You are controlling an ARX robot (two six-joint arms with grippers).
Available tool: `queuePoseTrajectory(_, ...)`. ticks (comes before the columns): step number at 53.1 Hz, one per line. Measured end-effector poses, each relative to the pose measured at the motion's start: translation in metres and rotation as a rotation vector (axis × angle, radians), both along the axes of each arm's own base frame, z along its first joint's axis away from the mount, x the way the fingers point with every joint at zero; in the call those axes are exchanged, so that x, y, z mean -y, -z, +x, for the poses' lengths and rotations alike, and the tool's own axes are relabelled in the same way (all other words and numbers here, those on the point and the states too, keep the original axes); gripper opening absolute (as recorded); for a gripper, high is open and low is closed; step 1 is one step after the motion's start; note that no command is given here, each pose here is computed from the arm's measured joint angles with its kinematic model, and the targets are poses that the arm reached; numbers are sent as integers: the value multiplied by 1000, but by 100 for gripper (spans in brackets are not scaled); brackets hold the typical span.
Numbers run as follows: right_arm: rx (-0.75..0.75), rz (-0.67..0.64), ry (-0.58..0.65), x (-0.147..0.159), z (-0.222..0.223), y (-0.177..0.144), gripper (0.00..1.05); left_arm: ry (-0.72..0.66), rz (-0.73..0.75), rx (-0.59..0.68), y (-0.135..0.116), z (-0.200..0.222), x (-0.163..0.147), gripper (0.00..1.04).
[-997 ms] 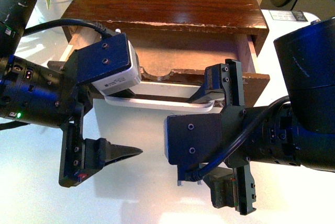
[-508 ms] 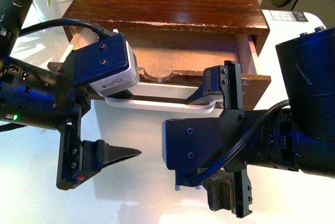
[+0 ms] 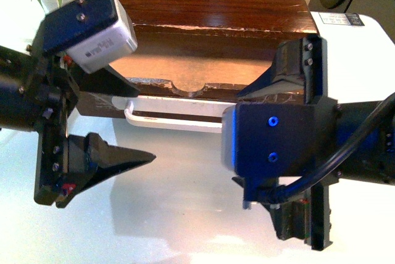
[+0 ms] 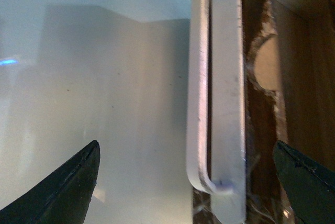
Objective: Open drawer
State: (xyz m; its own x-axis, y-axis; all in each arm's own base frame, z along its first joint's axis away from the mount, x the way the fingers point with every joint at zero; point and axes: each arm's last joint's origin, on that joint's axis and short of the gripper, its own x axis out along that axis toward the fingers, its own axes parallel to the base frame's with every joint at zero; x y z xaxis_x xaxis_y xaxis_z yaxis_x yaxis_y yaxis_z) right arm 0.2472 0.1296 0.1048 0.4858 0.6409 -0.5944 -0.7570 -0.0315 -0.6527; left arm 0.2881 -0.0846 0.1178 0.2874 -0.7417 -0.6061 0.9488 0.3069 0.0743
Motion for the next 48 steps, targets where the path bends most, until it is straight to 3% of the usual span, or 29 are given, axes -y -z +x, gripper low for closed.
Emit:
queuePoseTrajectory(11,22,61,74,22,-1,-23,96,-55,-59,0,-21,-1,-14,96)
queuePoseTrajectory(25,24,227,247,63,-22,-58,96,-266,-200,24,-61,-1,-63,96)
queuePoseTrajectory(36,52,412,474,94,-43,-84,96,-498,-343,34,-89,-18,-111,96)
queuePoseTrajectory(48,36,637,816,122,-57,-108,96,-733,-523,12,-111,-48,-145,96)
